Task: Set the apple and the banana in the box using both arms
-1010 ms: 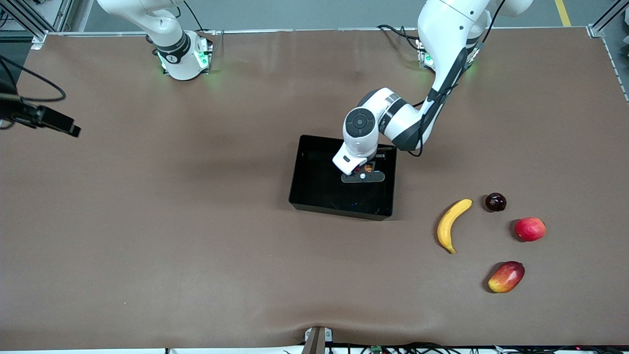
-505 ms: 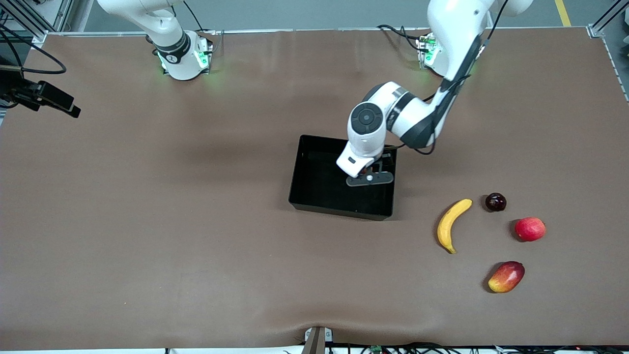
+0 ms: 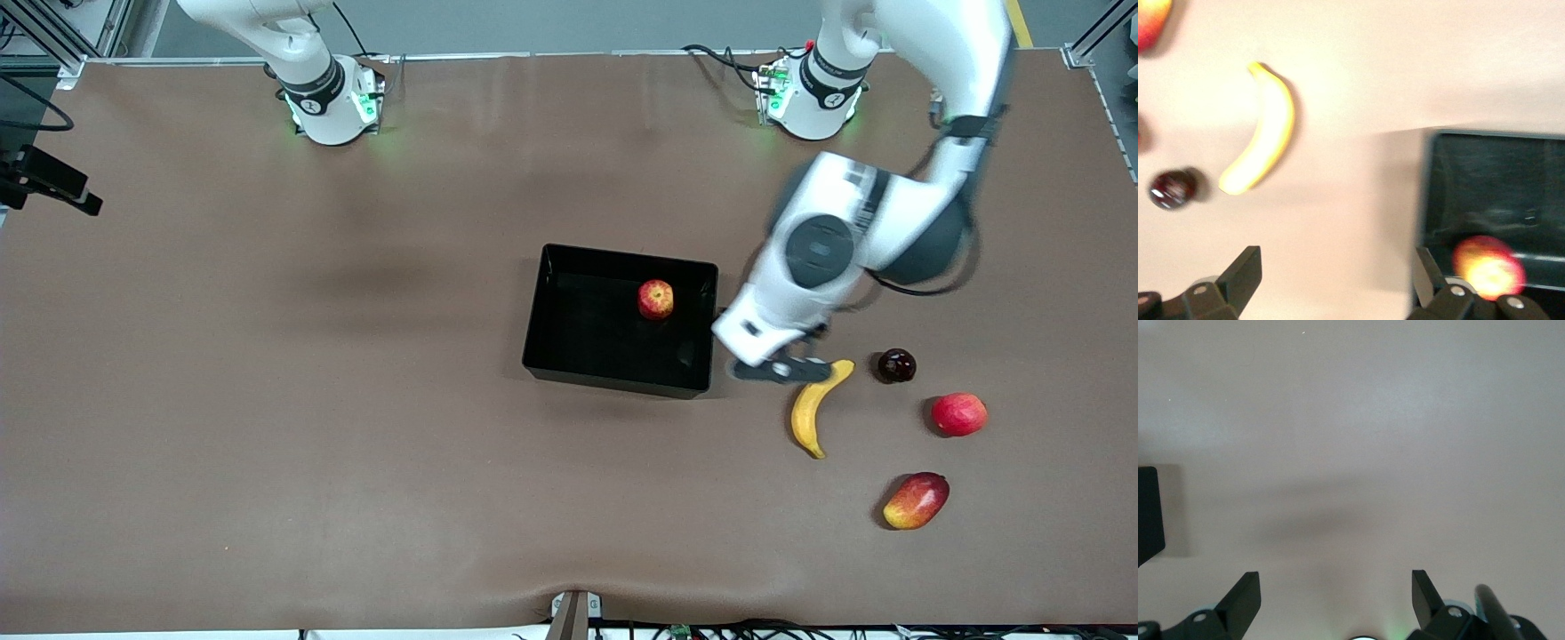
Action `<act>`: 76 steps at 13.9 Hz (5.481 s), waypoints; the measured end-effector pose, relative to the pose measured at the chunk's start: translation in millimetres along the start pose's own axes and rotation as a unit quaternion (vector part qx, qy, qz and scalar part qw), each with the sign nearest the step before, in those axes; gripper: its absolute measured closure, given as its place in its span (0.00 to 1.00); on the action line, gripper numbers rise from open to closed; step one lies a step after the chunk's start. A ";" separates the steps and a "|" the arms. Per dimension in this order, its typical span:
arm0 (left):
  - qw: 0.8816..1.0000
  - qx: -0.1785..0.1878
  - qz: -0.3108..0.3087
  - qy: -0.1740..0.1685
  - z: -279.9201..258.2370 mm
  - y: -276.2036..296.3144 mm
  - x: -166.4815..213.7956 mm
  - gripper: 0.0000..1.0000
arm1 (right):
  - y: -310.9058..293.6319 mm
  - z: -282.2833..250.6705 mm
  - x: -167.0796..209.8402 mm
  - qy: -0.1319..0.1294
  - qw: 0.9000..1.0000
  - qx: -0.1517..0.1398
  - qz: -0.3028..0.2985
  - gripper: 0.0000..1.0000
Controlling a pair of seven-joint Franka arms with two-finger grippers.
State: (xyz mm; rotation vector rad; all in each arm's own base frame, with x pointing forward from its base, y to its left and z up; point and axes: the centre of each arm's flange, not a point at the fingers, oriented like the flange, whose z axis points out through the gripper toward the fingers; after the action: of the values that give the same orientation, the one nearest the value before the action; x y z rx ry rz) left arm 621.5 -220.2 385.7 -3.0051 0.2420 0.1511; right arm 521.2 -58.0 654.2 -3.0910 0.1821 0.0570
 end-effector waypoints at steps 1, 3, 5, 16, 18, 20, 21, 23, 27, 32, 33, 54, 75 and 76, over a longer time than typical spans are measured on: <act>1.000 -0.004 0.026 -0.004 9.8 -33.9 7.7 0.00 | -4.0 0.2 0.4 0.000 1.000 -0.001 -0.004 0.00; 0.997 -0.012 0.075 -0.005 36.5 -87.9 21.2 0.00 | -17.5 1.0 1.4 0.002 1.000 -0.004 -0.015 0.00; 0.995 -0.019 0.098 -0.006 70.4 -112.2 31.3 0.00 | -19.5 2.0 2.6 0.001 1.000 -0.005 -0.017 0.00; 0.991 -0.041 0.129 -0.015 206.1 -81.0 40.3 0.11 | -18.3 -2.3 5.1 0.007 1.000 -0.006 -0.016 0.00; 0.991 -0.041 0.129 -0.012 206.6 -80.7 40.7 0.34 | -17.9 -2.1 5.3 0.007 1.000 -0.007 -0.015 0.00; 0.991 -0.041 0.129 -0.009 204.2 -80.8 41.6 0.54 | -17.8 -2.2 5.4 0.007 1.000 -0.008 -0.015 0.00; 0.991 -0.040 0.130 -0.007 200.8 -80.6 42.2 0.65 | -17.8 -2.2 5.4 0.007 1.000 -0.008 -0.015 0.00; 0.991 -0.038 0.130 0.005 182.4 -81.4 44.4 0.64 | -17.9 -2.2 5.4 0.007 1.000 -0.008 -0.015 0.00; 0.990 -0.032 0.138 0.025 99.8 -75.0 38.7 0.64 | -17.1 -1.8 5.7 0.006 1.000 -0.008 -0.014 0.00; 0.993 -0.061 0.102 0.026 13.8 35.4 7.2 0.64 | -16.5 -1.8 5.8 0.006 1.000 -0.008 -0.014 0.00; 0.993 -0.069 0.087 0.026 5.8 65.1 -0.9 0.64 | -16.5 -1.7 5.8 0.006 1.000 -0.008 -0.014 0.00; 0.995 -0.068 0.045 0.058 122.1 335.6 -49.7 0.64 | -15.7 -1.7 5.9 0.006 1.000 -0.008 -0.013 0.00; 0.989 -0.013 -0.098 0.111 -109.3 92.7 1.0 0.00 | -15.4 -1.5 6.1 0.006 1.000 -0.008 -0.013 0.00; 0.988 -0.011 -0.103 0.119 -134.1 56.3 -2.5 0.00 | -15.5 -1.5 6.1 0.006 1.000 -0.008 -0.013 0.00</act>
State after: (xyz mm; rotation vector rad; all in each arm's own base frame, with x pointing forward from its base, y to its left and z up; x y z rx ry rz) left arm 621.7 -292.5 512.0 -3.0416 -0.0514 -0.2258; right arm 529.1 -43.5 656.1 -3.1092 0.1430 0.0389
